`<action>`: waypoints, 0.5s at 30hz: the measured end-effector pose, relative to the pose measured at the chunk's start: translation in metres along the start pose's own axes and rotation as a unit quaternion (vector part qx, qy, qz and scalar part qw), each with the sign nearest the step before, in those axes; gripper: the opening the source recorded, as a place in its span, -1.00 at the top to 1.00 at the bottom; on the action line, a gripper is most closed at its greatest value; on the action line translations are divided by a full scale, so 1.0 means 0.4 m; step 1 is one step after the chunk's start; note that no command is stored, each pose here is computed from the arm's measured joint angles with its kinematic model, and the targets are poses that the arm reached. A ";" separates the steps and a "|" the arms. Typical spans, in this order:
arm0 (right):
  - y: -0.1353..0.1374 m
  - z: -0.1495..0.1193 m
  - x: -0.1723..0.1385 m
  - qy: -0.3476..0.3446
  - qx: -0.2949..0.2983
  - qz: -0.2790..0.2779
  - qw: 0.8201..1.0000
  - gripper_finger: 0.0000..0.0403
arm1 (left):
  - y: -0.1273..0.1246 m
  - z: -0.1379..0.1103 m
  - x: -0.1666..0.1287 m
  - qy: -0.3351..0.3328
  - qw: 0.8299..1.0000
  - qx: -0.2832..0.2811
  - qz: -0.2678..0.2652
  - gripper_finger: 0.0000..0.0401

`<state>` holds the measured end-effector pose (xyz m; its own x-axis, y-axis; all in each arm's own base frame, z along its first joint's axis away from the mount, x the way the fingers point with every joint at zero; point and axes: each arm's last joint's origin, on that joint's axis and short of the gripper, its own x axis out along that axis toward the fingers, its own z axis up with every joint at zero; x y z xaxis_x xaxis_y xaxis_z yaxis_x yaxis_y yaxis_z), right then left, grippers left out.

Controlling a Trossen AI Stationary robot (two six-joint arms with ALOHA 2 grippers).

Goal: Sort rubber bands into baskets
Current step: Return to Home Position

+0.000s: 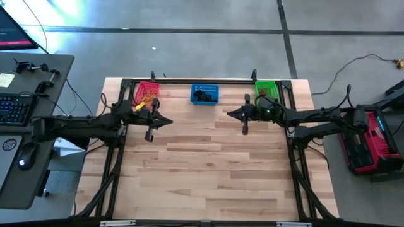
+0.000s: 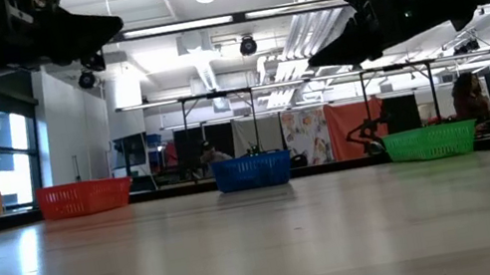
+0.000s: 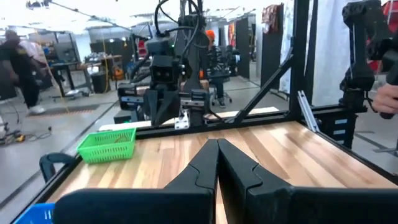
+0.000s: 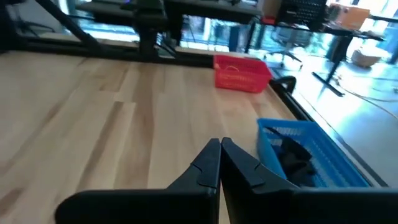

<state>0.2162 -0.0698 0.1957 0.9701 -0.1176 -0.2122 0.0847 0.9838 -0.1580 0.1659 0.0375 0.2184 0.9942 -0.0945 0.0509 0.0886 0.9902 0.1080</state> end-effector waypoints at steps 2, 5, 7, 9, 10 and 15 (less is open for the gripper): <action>0.004 -0.002 0.001 0.008 0.000 -0.009 1.000 1.00 | -0.003 0.004 -0.012 0.006 1.000 -0.002 0.001 1.00; 0.016 0.000 0.004 0.014 -0.005 -0.036 0.999 1.00 | -0.006 0.008 -0.025 0.013 1.000 0.001 0.013 1.00; 0.031 0.005 0.006 0.015 -0.009 -0.052 0.999 1.00 | -0.007 0.011 -0.031 0.014 1.000 0.002 0.023 1.00; 0.049 0.010 0.008 0.012 -0.014 -0.061 0.998 1.00 | -0.007 0.013 -0.035 0.013 1.000 0.006 0.027 1.00; 0.058 0.010 0.008 0.007 -0.019 -0.062 0.998 1.00 | -0.008 0.014 -0.036 0.012 1.000 0.006 0.027 1.00; 0.083 -0.038 -0.020 -0.002 -0.009 -0.047 0.999 1.00 | -0.008 0.015 -0.036 0.011 1.000 0.007 0.028 1.00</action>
<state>0.2080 -0.0384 0.1776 0.9590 -0.2082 -0.1923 0.1705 0.9658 -0.1952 0.1509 0.0352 0.2234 0.9987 -0.0362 0.0356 0.0317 0.9924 0.1191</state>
